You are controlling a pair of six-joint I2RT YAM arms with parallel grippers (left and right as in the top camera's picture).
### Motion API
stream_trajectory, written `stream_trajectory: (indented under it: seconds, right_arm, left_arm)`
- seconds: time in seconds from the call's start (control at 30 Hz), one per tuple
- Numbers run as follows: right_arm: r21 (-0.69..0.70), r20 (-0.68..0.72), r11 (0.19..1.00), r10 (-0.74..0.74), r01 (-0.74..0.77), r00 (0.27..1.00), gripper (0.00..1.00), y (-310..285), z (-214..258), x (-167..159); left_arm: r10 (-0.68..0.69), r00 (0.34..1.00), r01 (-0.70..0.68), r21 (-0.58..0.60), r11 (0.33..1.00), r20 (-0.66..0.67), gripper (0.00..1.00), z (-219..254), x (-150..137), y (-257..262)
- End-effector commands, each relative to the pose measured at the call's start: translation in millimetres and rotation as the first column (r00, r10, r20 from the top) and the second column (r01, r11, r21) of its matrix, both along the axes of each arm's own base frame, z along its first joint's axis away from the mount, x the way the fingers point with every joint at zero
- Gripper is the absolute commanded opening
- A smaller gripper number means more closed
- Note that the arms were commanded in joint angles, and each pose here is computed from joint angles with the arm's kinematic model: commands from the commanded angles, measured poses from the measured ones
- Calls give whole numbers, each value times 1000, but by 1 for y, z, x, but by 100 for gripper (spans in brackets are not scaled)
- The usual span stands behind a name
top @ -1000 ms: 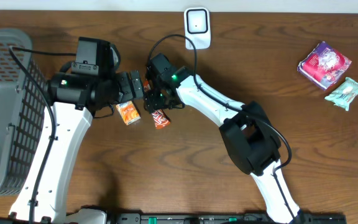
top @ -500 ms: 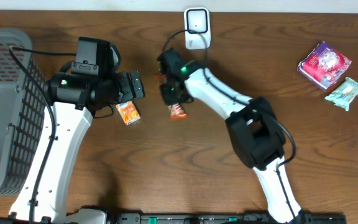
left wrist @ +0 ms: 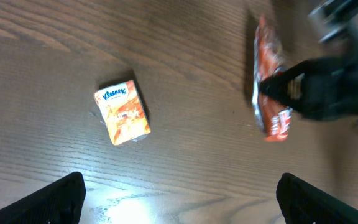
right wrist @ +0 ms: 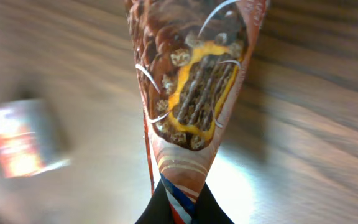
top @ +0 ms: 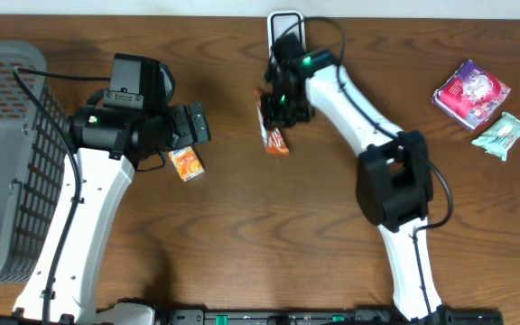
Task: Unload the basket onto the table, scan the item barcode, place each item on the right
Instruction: 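Hold the TOP bar up to the barcode scanner and rotate it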
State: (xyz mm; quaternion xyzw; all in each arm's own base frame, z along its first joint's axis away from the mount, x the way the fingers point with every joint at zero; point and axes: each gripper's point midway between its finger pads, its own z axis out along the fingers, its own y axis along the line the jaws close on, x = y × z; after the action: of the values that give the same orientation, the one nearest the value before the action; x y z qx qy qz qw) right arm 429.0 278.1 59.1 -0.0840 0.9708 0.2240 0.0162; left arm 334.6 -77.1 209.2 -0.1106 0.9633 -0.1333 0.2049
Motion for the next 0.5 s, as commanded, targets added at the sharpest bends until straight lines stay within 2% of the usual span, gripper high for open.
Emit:
stream_trajectory:
  seconds: [0.0,0.17,0.3,0.47]
  right_arm:
    - [375,-38,927,44,-26,998,1,24,69,10]
    - [621,-191,777,26,100,981,2,18,122,18]
    - [644,-296,740,8,194,955,2,7,131,18]
    - [706,-430,652,85,276,899,1,9,157,4]
  left_arm:
    - [-1,1000,1,8,1000,2,98,1,1,2]
    - [-1,1000,1,8,1000,2,98,1,1,2]
    - [-1,1000,1,8,1000,2,98,1,1,2]
    - [-1,1000,1,8,1000,2,98,1,1,2]
